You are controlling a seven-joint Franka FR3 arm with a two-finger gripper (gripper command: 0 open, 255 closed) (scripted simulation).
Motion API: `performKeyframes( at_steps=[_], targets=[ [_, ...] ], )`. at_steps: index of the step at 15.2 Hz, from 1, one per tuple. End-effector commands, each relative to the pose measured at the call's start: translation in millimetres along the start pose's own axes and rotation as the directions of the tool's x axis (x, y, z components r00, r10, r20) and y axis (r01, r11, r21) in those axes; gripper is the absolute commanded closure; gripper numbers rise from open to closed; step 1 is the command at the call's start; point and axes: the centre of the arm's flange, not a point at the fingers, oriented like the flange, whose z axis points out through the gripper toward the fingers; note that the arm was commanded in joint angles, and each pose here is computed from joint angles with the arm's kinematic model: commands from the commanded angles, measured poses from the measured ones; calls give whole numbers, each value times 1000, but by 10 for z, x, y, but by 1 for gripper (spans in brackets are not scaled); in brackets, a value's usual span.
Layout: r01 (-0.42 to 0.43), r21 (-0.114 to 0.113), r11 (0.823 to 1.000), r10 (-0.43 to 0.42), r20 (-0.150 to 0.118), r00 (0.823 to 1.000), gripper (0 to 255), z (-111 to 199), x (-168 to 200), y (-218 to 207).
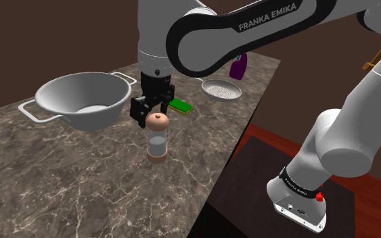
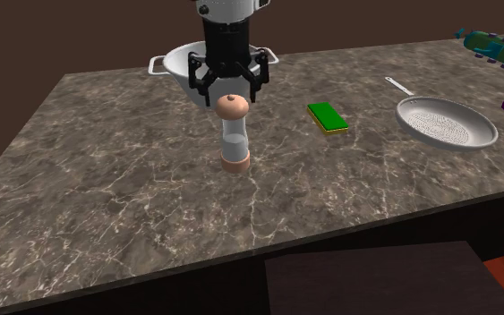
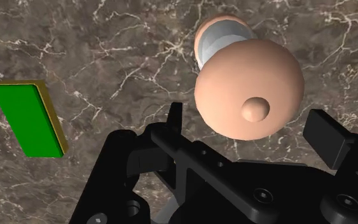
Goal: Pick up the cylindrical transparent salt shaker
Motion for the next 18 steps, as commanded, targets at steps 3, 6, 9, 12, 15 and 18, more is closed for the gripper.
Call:
performKeyframes(
  at_steps=[3,6,9,12,15,18],
  targets=[
    [0,0,1000,0,0,1000,255,19,1,3],
    [0,0,1000,0,0,1000,255,17,0,-1],
    [0,0,1000,0,0,1000,255,16,4,1],
    [0,0,1000,0,0,1000,255,-88,3,1],
    [0,0,1000,0,0,1000,255,-246,13,-1],
    [0,0,1000,0,0,1000,255,-405,23,-2]
  ],
)
